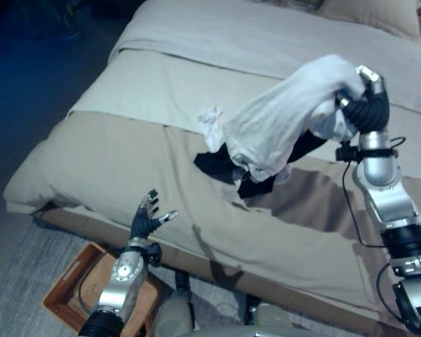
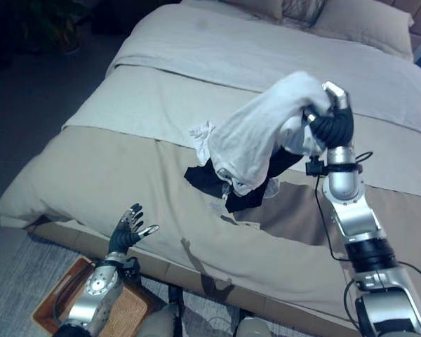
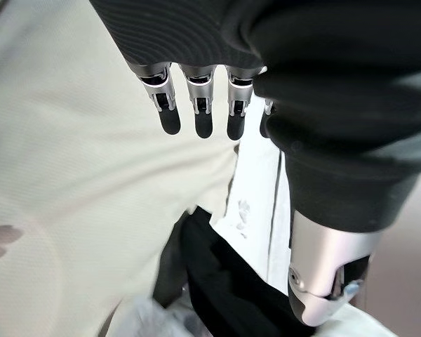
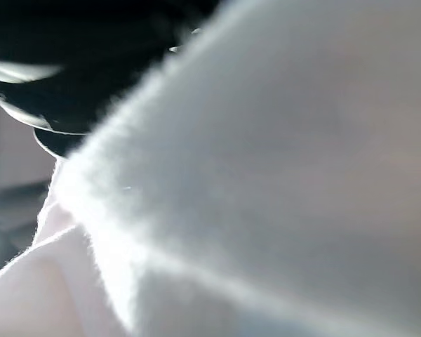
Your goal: Pick up clothes into the bucket
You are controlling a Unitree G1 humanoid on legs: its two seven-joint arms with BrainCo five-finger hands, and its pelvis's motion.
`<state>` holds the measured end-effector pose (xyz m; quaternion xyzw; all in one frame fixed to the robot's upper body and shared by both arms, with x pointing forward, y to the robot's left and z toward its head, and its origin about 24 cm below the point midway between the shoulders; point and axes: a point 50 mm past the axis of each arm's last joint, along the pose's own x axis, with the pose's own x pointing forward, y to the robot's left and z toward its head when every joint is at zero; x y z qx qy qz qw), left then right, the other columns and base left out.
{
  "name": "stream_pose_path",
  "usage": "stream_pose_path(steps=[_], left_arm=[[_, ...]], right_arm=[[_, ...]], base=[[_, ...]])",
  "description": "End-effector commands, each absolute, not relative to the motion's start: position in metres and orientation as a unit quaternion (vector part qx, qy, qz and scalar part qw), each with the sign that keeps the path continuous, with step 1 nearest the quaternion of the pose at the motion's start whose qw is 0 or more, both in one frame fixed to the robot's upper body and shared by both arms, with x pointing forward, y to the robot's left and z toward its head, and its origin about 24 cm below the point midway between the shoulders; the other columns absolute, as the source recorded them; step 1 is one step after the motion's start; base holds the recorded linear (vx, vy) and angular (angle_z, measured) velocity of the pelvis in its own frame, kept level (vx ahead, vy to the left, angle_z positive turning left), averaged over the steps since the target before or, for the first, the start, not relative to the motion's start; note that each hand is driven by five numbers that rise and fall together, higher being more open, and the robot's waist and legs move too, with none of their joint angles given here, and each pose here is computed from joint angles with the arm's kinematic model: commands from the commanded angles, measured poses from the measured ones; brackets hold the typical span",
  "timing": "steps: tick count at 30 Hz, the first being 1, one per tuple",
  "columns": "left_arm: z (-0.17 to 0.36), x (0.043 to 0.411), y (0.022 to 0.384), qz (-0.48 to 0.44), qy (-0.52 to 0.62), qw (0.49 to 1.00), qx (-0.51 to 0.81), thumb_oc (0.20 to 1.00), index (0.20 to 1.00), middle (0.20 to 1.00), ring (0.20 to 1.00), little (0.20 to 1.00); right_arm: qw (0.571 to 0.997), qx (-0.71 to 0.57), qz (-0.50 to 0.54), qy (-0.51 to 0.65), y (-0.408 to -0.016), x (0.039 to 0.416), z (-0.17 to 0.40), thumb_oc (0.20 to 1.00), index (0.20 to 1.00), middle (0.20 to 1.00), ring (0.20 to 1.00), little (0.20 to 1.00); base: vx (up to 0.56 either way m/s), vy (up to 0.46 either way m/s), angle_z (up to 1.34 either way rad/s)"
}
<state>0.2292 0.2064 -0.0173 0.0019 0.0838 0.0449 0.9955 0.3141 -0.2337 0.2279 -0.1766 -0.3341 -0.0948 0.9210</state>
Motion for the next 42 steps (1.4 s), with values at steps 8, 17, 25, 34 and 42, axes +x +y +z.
stream_pose_path(steps=[8,17,25,34,42], left_arm=[[-0.025,0.225,0.207,0.038,0.1,0.994,-0.02,1.0,1.0,1.0,1.0,1.0],[-0.026,0.228,0.193,0.008,0.104,0.994,-0.032,1.0,1.0,1.0,1.0,1.0],[-0.023,0.235,0.189,0.01,0.093,0.995,-0.021,1.0,1.0,1.0,1.0,1.0],[-0.019,0.241,0.184,0.005,0.081,0.997,-0.017,1.0,1.0,1.0,1.0,1.0],[-0.006,0.247,0.189,0.024,0.052,0.998,-0.007,1.0,1.0,1.0,1.0,1.0]], right_arm=[[0.869,-0.124,-0.012,-0.478,-0.212,0.302,0.316,0.2,0.2,0.2,0.2,0.2],[0.948,-0.135,0.037,-0.286,-0.188,0.353,0.227,0.2,0.2,0.2,0.2,0.2],[0.975,-0.212,-0.021,-0.057,-0.176,0.382,0.112,0.2,0.2,0.2,0.2,0.2],[0.944,-0.31,-0.074,0.088,-0.191,0.377,0.053,0.2,0.2,0.2,0.2,0.2],[0.919,-0.379,-0.105,0.015,-0.188,0.383,0.079,1.0,1.0,1.0,1.0,1.0]], base=[[0.03,-0.008,-0.08],[0.0,0.0,0.0],[-0.02,0.013,0.07],[0.0,0.004,0.07],[-0.05,0.01,0.02]])
